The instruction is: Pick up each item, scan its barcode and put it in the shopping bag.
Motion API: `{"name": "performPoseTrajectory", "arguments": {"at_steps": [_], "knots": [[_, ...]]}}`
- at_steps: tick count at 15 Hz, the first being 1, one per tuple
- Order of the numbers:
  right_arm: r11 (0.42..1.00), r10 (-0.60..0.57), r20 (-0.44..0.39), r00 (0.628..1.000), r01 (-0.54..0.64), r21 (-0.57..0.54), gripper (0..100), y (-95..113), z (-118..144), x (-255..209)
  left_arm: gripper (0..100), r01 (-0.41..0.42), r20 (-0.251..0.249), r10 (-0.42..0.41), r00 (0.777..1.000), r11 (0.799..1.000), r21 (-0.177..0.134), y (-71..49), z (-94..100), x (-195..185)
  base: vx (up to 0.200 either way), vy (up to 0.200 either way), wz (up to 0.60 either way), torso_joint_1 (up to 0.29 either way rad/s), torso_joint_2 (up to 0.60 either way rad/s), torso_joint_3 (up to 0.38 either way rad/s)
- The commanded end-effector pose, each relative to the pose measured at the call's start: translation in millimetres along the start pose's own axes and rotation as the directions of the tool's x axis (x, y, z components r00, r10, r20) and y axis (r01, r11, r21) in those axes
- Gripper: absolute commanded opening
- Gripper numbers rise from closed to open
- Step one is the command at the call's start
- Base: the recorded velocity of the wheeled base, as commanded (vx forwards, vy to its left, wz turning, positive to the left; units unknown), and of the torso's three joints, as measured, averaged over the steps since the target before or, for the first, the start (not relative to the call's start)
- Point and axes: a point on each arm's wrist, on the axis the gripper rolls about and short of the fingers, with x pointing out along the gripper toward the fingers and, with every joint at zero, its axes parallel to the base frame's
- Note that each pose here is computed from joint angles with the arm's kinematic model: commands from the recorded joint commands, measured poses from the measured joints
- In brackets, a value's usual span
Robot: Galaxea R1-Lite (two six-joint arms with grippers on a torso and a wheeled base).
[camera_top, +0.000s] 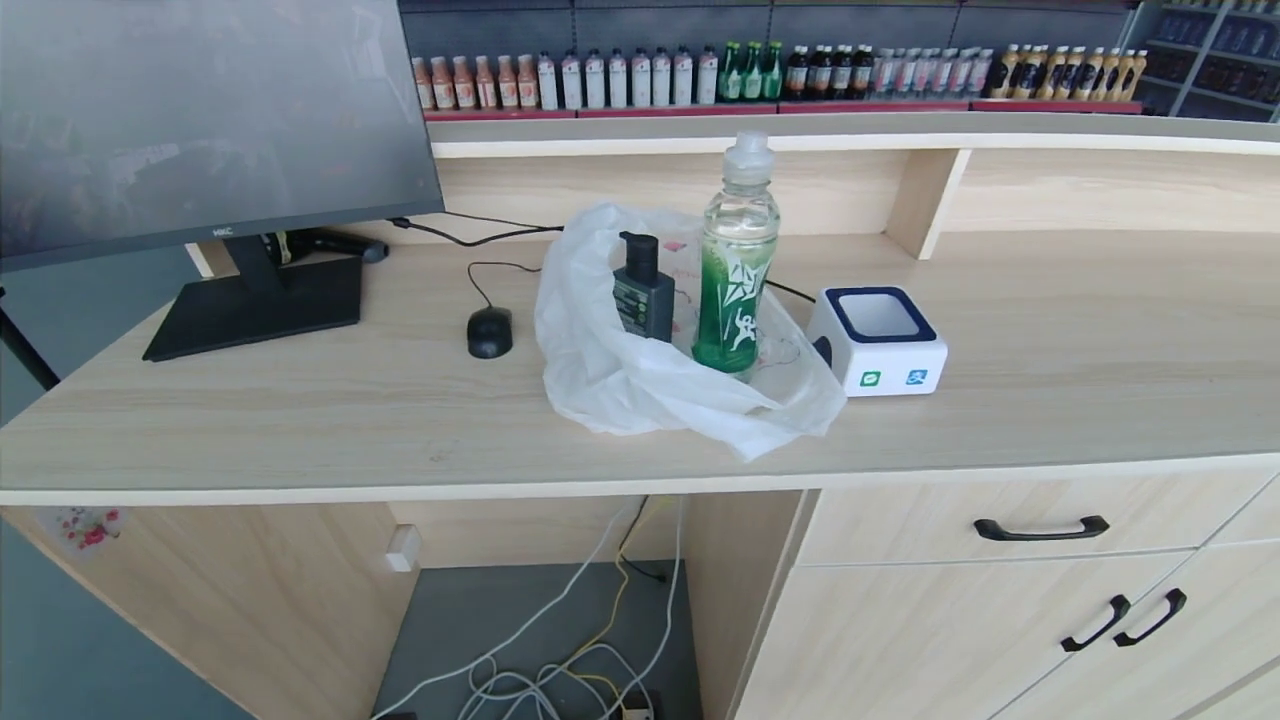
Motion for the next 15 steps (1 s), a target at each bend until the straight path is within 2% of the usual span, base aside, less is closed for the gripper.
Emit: {"name": "performPoseTrajectory", "arguments": {"at_steps": [1,15], "knots": [[1.000,0.001,-0.002,1.000,-0.001,0.000,100,0.0,0.1,0.1,100,0.001,0.000,-0.001,1.000,1.000,-0.001,0.0,0.0,0.0,0.000,-0.200,0.00,-0.002,0.00,0.002],[1.000,0.001,-0.003,1.000,-0.001,0.001,100,0.0,-0.1,0.1,100,-0.001,0.000,0.001,1.000,1.000,-0.004,0.0,0.0,0.0,0.000,-0.200,0.00,0.003,0.00,0.002]]}}
